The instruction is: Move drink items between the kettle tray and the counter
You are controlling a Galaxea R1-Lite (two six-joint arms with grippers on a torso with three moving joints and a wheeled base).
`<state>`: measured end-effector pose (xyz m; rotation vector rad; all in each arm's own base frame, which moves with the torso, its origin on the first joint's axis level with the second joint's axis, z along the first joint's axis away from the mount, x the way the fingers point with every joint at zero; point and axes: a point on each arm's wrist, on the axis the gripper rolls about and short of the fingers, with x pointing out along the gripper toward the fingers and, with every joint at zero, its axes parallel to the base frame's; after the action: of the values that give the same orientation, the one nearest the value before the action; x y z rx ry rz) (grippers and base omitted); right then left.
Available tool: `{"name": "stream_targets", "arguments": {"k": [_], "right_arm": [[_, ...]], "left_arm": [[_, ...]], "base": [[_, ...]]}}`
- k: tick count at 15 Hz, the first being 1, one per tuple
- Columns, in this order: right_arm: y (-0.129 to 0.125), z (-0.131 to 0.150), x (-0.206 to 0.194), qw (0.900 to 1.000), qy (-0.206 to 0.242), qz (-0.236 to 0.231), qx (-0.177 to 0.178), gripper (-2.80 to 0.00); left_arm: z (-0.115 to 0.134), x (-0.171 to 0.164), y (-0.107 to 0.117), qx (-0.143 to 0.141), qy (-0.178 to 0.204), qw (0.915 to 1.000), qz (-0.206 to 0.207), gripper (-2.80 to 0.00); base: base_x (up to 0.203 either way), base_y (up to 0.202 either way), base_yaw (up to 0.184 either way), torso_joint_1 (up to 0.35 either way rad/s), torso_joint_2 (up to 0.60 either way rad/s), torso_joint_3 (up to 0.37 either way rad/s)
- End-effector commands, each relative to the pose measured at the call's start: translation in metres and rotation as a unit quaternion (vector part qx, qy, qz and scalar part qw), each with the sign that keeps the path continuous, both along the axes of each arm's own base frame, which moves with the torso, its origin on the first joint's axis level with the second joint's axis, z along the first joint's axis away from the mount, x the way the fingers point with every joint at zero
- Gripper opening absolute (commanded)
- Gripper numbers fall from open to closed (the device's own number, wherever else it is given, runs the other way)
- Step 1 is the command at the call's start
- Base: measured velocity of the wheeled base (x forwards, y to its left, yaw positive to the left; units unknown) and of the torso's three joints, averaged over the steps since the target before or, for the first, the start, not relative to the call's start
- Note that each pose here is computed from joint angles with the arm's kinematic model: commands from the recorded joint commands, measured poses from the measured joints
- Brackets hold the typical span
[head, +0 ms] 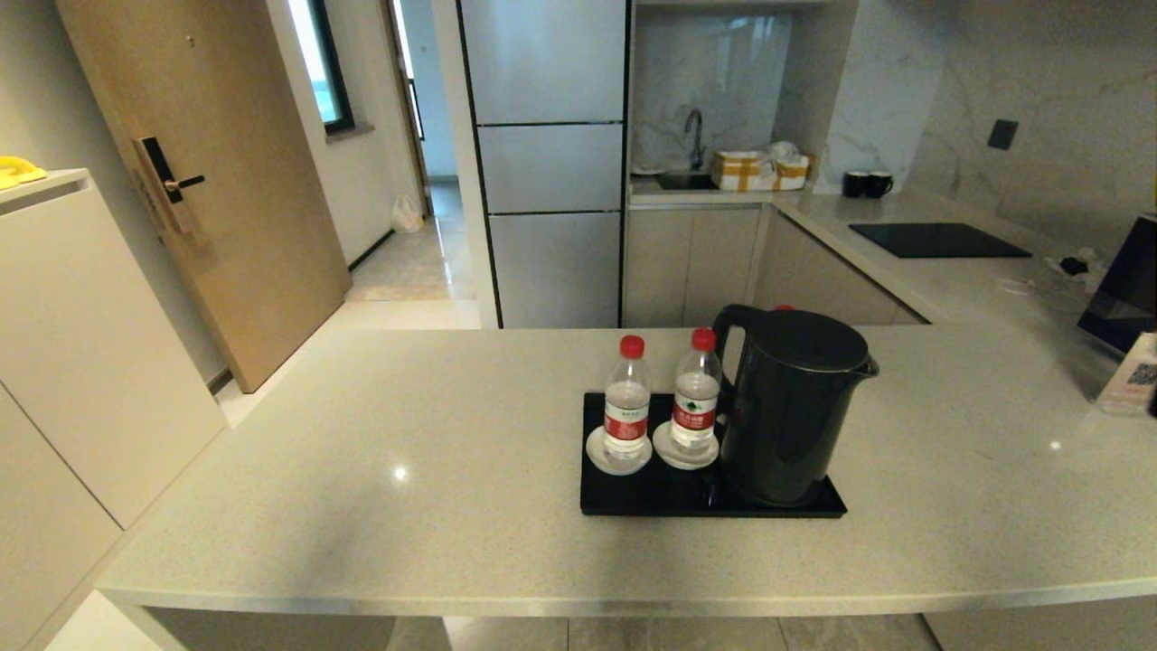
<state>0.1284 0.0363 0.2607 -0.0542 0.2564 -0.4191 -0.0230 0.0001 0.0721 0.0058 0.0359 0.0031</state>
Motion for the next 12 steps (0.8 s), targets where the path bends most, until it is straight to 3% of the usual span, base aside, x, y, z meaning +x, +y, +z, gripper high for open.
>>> {"name": "stream_targets", "arguments": {"k": [1,4,6,7,9,12], "right_arm": [[-0.04,0.008,-0.066,0.99,-0.062,-0.126,0.002,-2.8],[-0.055,-0.015,-0.135,0.971,-0.091,-0.221,-0.023,-2.8],[-0.055,-0.044,-0.174,0.964,-0.098,-0.242,-0.046,-2.8],[-0.054,-0.06,-0.187,0.966,-0.099,-0.232,-0.054,-2.8],[-0.052,-0.099,-0.2,0.98,-0.108,-0.154,-0.058,-2.8],[-0.047,-0.154,-0.173,0.994,-0.085,-0.02,-0.073,-2.8]], "left_arm": [[0.0,0.0,0.0,0.0,0.0,1.0,0.0,-2.8],[0.0,0.0,0.0,0.0,0.0,1.0,0.001,-2.8],[0.0,0.0,0.0,0.0,0.0,1.0,0.0,-2.8],[0.0,0.0,0.0,0.0,0.0,1.0,0.0,-2.8],[0.0,0.0,0.0,0.0,0.0,1.0,0.001,-2.8],[0.0,0.0,0.0,0.0,0.0,1.0,0.0,-2.8]], "base": [[0.0,0.0,0.0,0.0,0.0,0.0],[0.0,0.0,0.0,0.0,0.0,0.0],[0.0,0.0,0.0,0.0,0.0,0.0],[0.0,0.0,0.0,0.0,0.0,0.0],[0.0,0.0,0.0,0.0,0.0,0.0],[0.0,0.0,0.0,0.0,0.0,0.0]]}}
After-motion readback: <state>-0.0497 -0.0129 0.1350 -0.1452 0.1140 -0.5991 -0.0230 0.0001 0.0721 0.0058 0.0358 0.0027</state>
